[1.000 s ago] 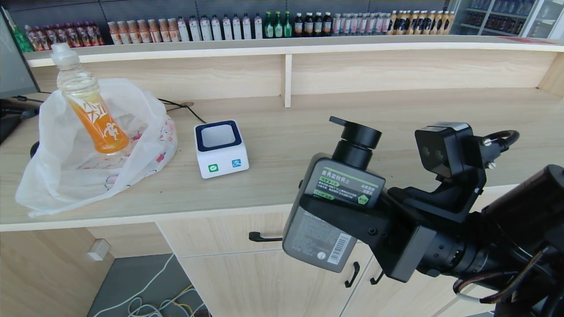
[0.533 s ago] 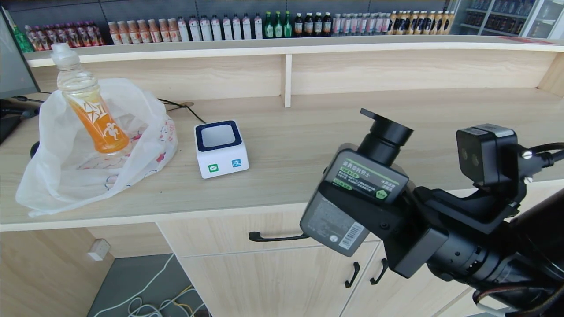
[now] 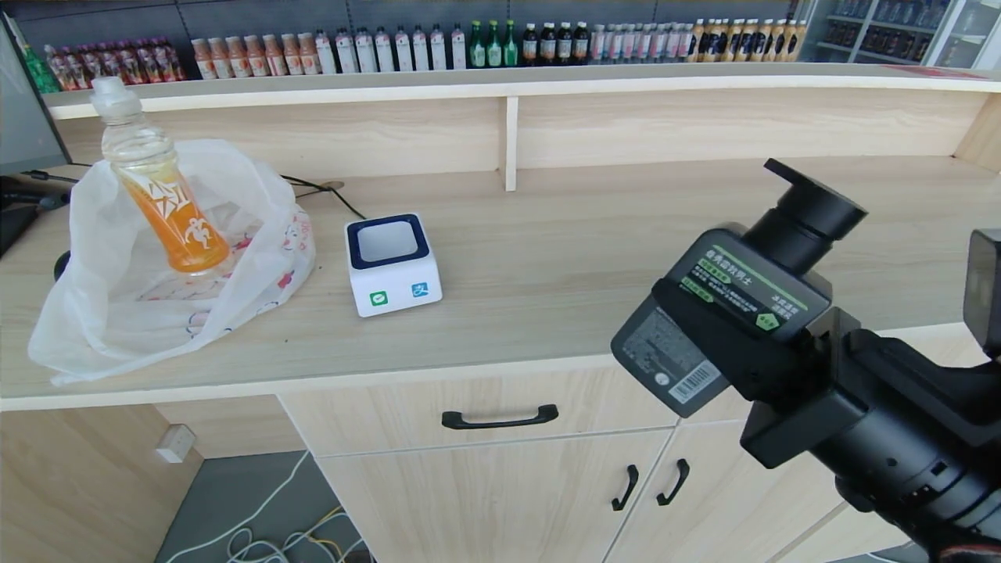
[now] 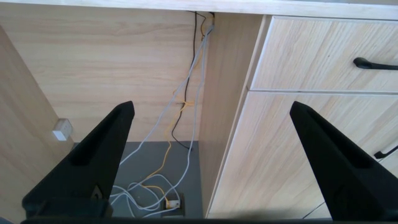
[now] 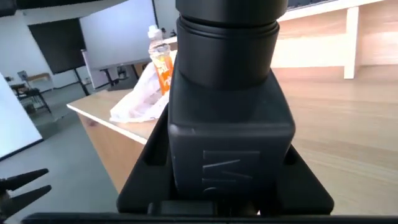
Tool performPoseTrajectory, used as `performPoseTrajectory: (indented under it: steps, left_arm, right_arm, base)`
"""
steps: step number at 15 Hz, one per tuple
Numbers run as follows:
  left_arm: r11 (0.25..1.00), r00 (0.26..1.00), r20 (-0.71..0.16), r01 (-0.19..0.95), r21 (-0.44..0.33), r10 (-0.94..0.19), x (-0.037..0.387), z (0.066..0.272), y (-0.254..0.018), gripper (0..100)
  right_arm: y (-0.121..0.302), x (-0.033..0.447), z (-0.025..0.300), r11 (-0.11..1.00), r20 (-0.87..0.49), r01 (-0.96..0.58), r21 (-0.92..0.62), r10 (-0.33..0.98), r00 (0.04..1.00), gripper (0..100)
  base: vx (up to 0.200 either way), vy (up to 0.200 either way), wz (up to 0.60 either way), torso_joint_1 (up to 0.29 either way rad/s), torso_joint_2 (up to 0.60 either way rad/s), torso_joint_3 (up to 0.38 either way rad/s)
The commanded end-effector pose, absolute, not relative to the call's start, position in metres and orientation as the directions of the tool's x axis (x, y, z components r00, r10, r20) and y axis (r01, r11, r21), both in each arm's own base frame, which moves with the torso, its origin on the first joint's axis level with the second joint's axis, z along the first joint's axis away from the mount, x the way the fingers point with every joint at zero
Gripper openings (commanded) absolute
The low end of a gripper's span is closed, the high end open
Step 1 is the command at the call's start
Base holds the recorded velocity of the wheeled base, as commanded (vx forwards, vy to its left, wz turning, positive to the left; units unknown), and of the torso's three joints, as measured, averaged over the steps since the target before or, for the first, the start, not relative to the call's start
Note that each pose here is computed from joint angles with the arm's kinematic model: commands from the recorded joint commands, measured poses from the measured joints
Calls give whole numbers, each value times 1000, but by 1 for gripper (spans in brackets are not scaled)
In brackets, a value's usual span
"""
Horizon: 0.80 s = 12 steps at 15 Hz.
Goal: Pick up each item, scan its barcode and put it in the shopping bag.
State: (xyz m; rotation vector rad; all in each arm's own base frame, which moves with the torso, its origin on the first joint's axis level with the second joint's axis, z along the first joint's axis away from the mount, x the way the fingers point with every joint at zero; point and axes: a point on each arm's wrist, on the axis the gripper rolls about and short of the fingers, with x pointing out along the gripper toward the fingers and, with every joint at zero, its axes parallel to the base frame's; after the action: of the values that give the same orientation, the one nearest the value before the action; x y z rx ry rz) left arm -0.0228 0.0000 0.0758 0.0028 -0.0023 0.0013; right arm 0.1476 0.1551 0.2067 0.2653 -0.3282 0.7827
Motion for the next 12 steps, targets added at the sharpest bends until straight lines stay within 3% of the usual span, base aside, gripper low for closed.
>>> performPoseTrajectory:
  steps: [1, 4, 7, 12]
  left_arm:
    - [1000, 1000, 3, -2, 3, 2, -23, 76, 0, 100]
    - [1000, 1000, 3, -2, 5, 2, -23, 76, 0, 100]
    - [1000, 1000, 3, -2, 5, 2, -23, 76, 0, 100]
    - [1000, 1000, 3, -2, 2, 2, -23, 76, 0, 100]
  right_arm:
    - [148, 144, 197, 752, 344, -652, 96, 590, 731, 0]
    - [144, 142, 193, 831, 326, -556, -24, 533, 781, 0]
    - [136, 143, 195, 882, 326, -470, 33, 435, 839, 0]
    - [135, 144, 196, 881, 331, -471, 44, 432, 839, 0]
  base:
    - [0, 0, 0, 0, 0, 0]
    - [0, 0, 0, 0, 0, 0]
    - [0, 0, 0, 0, 0, 0]
    - [0, 0, 0, 0, 0, 0]
